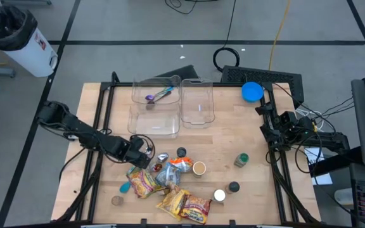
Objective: Pick & Place Food Item
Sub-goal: Put the left green patterned spoon into the top left transparent bin
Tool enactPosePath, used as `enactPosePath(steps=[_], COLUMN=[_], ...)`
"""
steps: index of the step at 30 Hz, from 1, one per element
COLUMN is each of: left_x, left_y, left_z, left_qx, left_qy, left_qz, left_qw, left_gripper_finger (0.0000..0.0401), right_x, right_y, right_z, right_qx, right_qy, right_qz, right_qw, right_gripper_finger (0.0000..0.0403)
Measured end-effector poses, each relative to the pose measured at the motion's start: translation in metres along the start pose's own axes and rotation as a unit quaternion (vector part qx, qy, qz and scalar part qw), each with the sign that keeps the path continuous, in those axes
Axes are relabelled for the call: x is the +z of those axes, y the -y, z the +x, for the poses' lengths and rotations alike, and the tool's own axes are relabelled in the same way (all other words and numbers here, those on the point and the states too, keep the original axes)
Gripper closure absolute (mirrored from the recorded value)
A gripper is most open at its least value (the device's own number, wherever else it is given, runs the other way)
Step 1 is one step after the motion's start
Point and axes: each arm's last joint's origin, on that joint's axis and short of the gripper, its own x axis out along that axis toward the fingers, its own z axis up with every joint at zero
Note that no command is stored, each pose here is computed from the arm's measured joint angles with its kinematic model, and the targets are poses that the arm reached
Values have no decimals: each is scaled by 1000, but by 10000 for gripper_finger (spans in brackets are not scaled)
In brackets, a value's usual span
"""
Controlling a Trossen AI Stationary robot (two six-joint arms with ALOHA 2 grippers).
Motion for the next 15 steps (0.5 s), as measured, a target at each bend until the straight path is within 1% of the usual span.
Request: enactPosePath(steps=[7, 10, 15], left_x=[2, 2, -1], left_y=[7, 7, 7], left_z=[0, 1, 12], left_qx=[-35, -29, -1], left_qy=[10, 17, 7], left_qz=[19, 21, 28], left_qw=[999, 999, 1000], left_gripper_finger=[226, 226, 226], right_x=[0, 0, 0], right_y=[0, 0, 0], right_z=[0, 0, 0], right_qx=[0, 0, 0], right_qy=[0, -1, 0], right_qz=[0, 0, 0], right_qw=[1000, 1000, 1000], right_gripper_finger=[23, 23, 23])
